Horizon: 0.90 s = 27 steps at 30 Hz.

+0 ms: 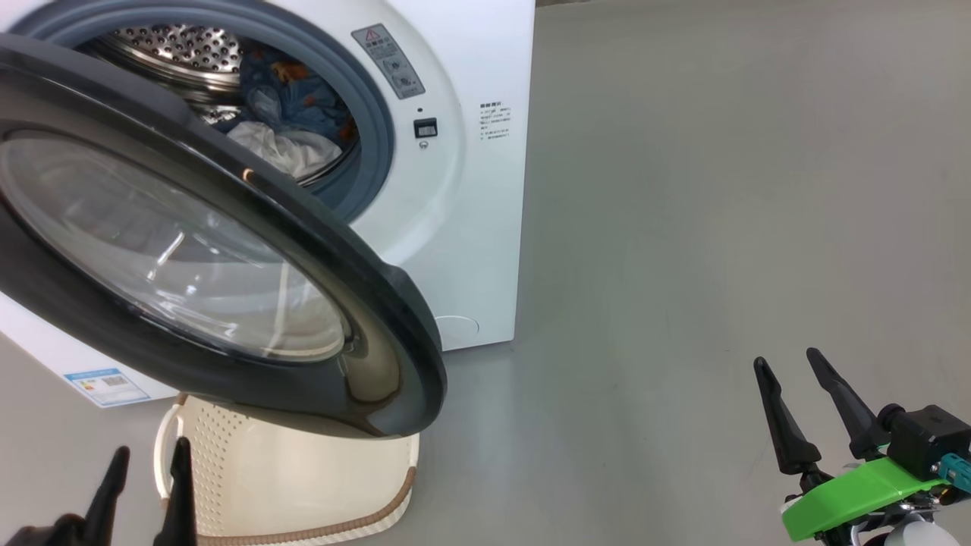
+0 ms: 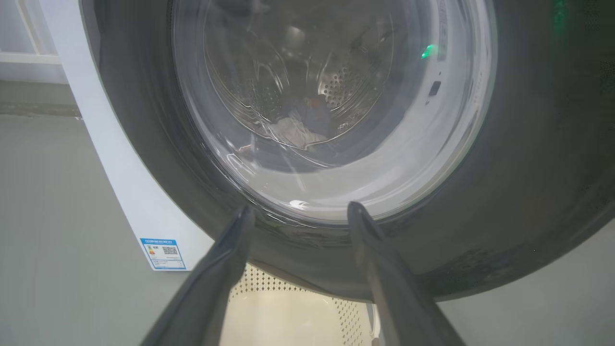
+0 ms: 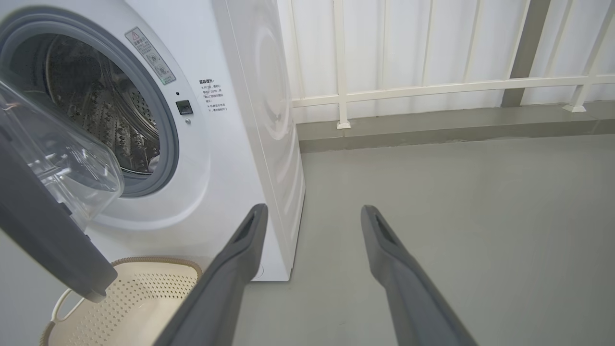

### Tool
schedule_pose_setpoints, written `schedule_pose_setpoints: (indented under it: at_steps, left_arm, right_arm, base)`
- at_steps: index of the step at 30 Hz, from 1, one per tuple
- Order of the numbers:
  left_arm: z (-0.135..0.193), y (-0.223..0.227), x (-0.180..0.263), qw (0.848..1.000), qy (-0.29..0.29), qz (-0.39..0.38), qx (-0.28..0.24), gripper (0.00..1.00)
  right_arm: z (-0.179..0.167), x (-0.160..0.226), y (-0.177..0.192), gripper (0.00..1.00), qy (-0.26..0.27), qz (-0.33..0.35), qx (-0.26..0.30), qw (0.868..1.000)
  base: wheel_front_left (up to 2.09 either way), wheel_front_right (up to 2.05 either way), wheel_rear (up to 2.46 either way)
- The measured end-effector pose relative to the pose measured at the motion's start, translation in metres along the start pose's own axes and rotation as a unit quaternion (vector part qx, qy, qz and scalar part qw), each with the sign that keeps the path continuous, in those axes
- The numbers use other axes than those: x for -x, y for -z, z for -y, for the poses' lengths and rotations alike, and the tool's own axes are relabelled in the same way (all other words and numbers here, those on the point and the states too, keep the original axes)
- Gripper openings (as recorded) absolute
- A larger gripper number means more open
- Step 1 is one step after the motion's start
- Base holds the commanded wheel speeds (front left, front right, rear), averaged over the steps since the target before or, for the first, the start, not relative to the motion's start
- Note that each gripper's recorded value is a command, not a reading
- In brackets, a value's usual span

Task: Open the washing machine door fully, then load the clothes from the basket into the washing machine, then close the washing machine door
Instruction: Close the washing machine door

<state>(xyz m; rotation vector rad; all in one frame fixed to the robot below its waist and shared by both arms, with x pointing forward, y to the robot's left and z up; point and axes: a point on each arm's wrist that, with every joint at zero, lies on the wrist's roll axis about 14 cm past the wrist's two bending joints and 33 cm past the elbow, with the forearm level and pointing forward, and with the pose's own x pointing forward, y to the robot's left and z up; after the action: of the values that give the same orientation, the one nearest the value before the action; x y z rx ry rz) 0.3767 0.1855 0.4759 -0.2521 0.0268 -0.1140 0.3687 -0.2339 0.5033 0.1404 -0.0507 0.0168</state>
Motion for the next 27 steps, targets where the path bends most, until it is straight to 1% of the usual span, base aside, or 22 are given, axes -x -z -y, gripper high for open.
schedule_pose_setpoints:
  at_steps: [5, 8, 22, 23, 24, 25, 26, 27]
  left_arm:
    - [-0.002, 0.017, 0.005, 1.0, -0.013, -0.022, 0.01, 1.0]
    - [-0.003, 0.022, 0.006, 0.999, -0.014, -0.031, 0.001, 1.0]
    - [-0.004, 0.022, 0.007, 0.999, -0.019, -0.03, 0.004, 1.0]
    - [-0.003, 0.022, 0.007, 0.999, -0.019, -0.03, 0.004, 1.0]
    - [-0.003, 0.022, 0.007, 0.999, -0.018, -0.029, 0.004, 1.0]
    - [-0.003, 0.022, 0.008, 0.999, -0.018, -0.029, 0.004, 1.0]
    - [-0.003, 0.022, 0.008, 0.999, -0.018, -0.029, 0.004, 1.0]
    - [-0.004, 0.02, 0.009, 0.999, -0.02, -0.027, 0.004, 1.0]
  right_arm:
    - [-0.002, 0.0, 0.003, 1.0, 0.001, -0.003, -0.005, 1.0]
    - [-0.004, 0.0, 0.006, 1.0, 0.001, -0.007, -0.009, 1.0]
    - [-0.007, -0.001, 0.007, 1.0, -0.002, -0.007, -0.013, 1.0]
    - [-0.009, -0.001, 0.007, 0.8, -0.003, -0.007, -0.013, 1.0]
    - [-0.01, -0.001, 0.008, 0.8, -0.005, -0.007, -0.014, 1.0]
    - [-0.011, -0.002, 0.008, 0.29, -0.006, -0.007, -0.015, 1.0]
    - [-0.011, -0.002, 0.008, 0.05, -0.006, -0.007, -0.015, 1.0]
    - [-0.014, -0.002, 0.007, 0.0, -0.01, -0.006, -0.017, 1.0]
  base:
    - [0.0, 0.0, 0.0]
    - [0.0, 0.0, 0.0]
    - [0.0, 0.0, 0.0]
    - [0.0, 0.0, 0.0]
    - [0.0, 0.0, 0.0]
    - [0.0, 0.0, 0.0]
    - [0.0, 0.0, 0.0]
    - [0.0, 0.0, 0.0]
